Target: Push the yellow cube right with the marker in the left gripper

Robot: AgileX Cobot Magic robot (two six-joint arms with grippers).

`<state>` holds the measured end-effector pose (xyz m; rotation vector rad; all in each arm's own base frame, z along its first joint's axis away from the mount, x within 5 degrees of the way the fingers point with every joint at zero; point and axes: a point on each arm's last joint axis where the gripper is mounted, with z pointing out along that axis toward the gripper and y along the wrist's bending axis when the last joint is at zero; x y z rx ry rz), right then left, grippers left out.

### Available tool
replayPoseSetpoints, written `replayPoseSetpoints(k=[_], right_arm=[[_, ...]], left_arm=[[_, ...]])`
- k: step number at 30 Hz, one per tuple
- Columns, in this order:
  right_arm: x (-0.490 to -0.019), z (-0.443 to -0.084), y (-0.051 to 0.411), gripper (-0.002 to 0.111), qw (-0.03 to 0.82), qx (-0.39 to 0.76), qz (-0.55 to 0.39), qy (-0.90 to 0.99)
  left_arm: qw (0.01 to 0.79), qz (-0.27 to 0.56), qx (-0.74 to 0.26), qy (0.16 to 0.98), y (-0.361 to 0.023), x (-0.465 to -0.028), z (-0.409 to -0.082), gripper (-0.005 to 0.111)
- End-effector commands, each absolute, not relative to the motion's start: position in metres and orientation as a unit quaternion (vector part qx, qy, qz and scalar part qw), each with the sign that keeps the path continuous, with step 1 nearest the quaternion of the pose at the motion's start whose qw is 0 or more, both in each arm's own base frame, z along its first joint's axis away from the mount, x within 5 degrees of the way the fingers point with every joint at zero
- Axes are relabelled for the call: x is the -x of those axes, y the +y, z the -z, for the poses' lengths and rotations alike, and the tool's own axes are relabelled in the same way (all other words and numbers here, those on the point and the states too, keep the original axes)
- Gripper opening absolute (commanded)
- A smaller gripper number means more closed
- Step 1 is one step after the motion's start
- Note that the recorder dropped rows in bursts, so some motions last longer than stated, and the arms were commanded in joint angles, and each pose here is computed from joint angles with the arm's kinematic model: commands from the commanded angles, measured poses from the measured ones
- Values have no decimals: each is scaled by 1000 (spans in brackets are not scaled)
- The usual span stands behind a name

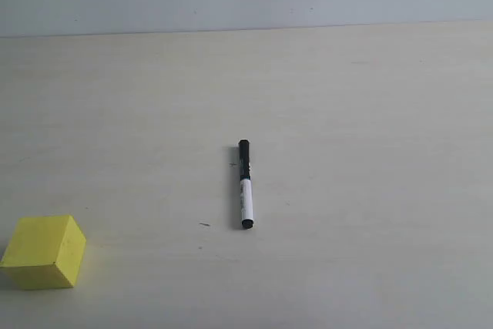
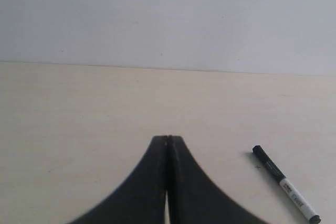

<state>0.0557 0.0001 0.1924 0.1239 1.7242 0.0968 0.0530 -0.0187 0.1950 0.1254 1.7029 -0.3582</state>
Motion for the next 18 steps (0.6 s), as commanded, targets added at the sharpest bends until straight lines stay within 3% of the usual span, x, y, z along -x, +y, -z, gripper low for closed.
replayPoseSetpoints(k=[1, 13, 18], right_arm=[[-55, -192, 0, 0, 651, -53, -39, 757], [-55, -192, 0, 0, 651, -53, -39, 757], [-55, -192, 0, 0, 651, -53, -39, 757]], left_arm=[[647, 154, -55, 745, -18, -53, -195, 0], [664, 151, -55, 730, -18, -53, -199, 0], [675, 251, 48, 692, -17, -54, -209, 0]])
